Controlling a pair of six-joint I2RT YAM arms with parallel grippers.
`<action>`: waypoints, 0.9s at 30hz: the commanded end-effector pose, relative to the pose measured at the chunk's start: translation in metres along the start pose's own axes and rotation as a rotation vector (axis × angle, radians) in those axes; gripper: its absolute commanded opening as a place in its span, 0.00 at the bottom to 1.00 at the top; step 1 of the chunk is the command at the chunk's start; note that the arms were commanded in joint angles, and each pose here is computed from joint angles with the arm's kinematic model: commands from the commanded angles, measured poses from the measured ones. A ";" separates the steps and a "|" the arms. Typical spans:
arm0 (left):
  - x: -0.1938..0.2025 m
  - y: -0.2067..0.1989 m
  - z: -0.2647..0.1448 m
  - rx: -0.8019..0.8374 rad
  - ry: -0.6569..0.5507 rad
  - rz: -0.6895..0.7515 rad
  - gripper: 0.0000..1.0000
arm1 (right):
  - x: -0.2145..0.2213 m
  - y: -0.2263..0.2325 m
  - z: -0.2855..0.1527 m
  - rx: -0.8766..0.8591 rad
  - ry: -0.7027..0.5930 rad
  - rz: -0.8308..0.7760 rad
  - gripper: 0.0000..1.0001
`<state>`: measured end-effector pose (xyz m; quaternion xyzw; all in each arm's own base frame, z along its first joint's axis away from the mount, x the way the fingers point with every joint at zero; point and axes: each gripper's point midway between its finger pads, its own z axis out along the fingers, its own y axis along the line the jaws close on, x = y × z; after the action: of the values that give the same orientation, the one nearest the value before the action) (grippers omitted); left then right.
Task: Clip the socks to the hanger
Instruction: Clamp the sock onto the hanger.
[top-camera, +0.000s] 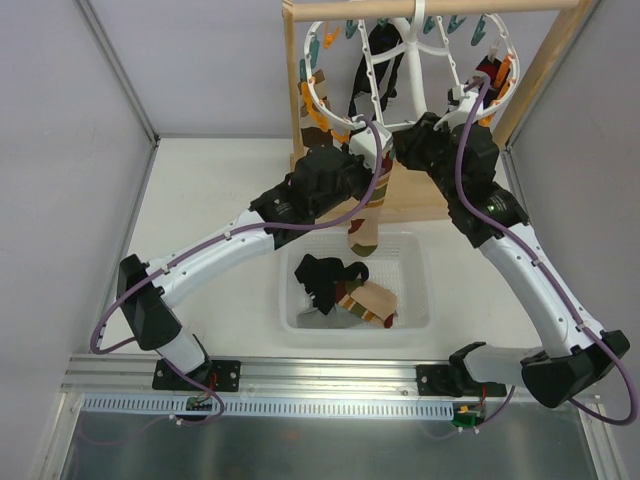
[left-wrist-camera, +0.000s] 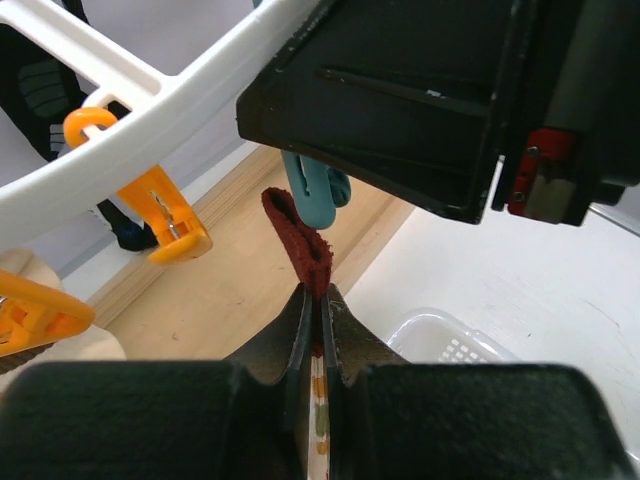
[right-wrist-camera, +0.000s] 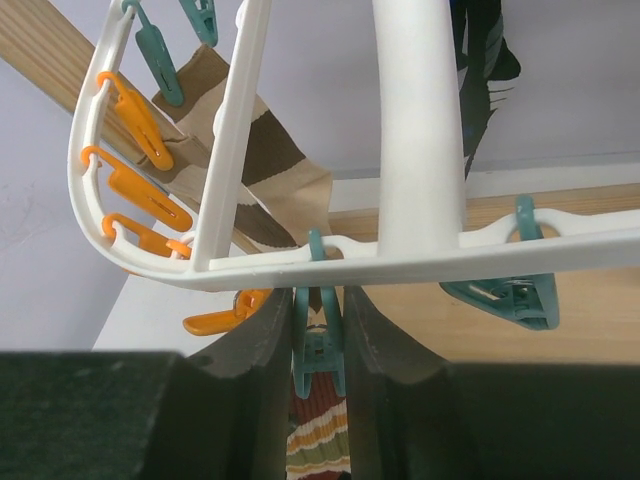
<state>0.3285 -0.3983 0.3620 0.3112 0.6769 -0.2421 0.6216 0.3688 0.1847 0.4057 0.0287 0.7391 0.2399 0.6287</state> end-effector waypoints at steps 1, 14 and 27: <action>-0.030 -0.002 -0.003 -0.014 -0.073 0.018 0.00 | -0.015 -0.005 -0.002 0.046 -0.036 -0.001 0.01; -0.038 -0.011 -0.004 0.010 -0.094 0.021 0.00 | -0.014 -0.008 -0.002 0.070 -0.038 -0.022 0.01; -0.036 -0.021 -0.004 0.036 -0.095 0.028 0.00 | -0.014 -0.007 -0.003 0.069 -0.041 -0.023 0.01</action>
<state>0.3162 -0.4093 0.3655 0.3262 0.6677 -0.2453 0.6226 0.3704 0.1797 0.4040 0.0334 0.7415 0.2166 0.6342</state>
